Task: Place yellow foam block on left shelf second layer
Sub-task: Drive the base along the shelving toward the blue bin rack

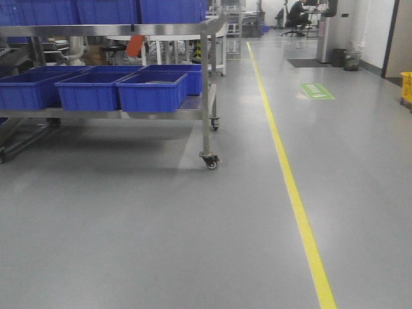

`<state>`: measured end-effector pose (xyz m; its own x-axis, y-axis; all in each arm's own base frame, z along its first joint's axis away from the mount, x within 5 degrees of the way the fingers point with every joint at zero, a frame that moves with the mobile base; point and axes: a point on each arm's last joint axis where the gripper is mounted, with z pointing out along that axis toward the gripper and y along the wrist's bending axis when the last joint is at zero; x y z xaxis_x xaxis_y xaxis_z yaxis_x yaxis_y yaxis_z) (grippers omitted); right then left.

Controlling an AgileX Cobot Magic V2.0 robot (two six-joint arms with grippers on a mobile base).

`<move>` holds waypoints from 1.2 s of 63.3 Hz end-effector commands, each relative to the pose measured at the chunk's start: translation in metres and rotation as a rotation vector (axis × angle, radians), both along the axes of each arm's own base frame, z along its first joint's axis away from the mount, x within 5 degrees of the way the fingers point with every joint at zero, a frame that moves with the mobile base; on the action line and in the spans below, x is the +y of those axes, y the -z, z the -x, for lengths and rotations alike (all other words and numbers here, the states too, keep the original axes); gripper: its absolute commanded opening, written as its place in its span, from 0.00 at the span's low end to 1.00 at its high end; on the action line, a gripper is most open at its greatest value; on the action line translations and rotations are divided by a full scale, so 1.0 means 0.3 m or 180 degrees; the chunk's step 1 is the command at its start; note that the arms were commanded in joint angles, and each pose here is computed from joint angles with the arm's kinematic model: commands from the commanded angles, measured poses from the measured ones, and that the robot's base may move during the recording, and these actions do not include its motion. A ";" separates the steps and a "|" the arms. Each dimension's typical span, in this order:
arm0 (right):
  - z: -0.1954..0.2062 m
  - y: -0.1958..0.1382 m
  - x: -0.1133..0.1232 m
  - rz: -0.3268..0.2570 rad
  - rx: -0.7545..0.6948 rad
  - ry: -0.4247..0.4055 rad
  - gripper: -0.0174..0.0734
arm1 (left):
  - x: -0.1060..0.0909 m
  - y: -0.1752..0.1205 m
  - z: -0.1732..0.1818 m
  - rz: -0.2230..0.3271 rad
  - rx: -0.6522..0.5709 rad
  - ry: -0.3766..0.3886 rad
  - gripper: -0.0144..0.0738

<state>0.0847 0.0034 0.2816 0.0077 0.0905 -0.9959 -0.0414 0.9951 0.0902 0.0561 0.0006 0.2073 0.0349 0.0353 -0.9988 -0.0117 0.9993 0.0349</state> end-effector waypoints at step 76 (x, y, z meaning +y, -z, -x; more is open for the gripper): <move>0.001 -0.055 -0.002 0.0028 -0.0336 0.0029 0.72 | -0.001 0.000 0.002 0.0026 -0.0238 0.0013 0.30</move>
